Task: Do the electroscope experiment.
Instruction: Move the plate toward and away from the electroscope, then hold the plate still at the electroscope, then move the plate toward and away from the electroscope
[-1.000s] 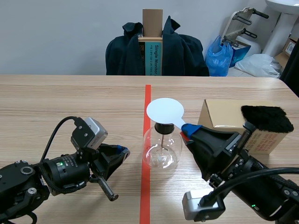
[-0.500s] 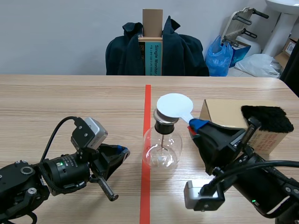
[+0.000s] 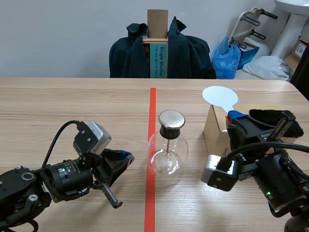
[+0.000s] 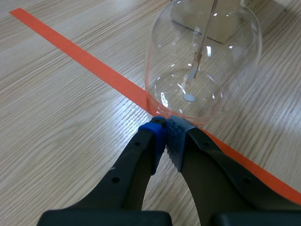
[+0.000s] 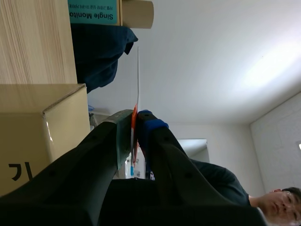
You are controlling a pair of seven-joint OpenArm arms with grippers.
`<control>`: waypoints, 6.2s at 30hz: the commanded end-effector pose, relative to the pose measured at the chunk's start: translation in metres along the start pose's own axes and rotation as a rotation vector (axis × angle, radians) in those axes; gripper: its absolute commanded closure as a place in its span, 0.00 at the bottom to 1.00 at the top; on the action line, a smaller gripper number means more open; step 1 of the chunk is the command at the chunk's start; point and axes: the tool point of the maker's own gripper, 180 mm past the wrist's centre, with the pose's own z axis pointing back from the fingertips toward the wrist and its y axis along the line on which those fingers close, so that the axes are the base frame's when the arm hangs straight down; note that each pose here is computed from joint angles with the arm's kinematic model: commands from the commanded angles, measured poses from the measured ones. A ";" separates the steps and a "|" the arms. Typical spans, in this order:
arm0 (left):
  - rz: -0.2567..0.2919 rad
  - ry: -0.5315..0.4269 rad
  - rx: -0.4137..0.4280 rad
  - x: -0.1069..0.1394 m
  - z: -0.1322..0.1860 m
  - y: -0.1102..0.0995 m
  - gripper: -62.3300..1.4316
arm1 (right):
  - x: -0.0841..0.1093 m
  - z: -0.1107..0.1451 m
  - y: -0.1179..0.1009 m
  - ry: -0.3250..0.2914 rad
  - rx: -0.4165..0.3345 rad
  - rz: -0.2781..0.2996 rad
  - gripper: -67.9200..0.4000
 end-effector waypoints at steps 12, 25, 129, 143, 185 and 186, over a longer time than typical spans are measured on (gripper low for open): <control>-0.006 -0.040 0.006 0.013 -0.002 0.004 0.94 | 0.014 -0.002 -0.010 -0.097 -0.033 0.011 0.98; -0.006 -0.040 0.006 0.013 -0.002 0.004 0.94 | 0.052 0.005 -0.010 -0.311 -0.031 0.014 0.98; -0.006 -0.040 0.006 0.013 -0.002 0.004 0.94 | 0.061 0.008 -0.008 -0.362 -0.025 0.027 0.98; -0.006 -0.041 0.006 0.013 -0.002 0.004 0.94 | 0.074 0.014 -0.008 -0.443 -0.025 0.028 0.98; -0.006 -0.041 0.006 0.013 -0.002 0.004 0.94 | 0.026 -0.001 -0.009 -0.161 -0.029 0.021 0.98; -0.006 -0.041 0.006 0.013 -0.002 0.004 0.94 | 0.031 0.000 -0.009 -0.188 -0.029 0.022 0.98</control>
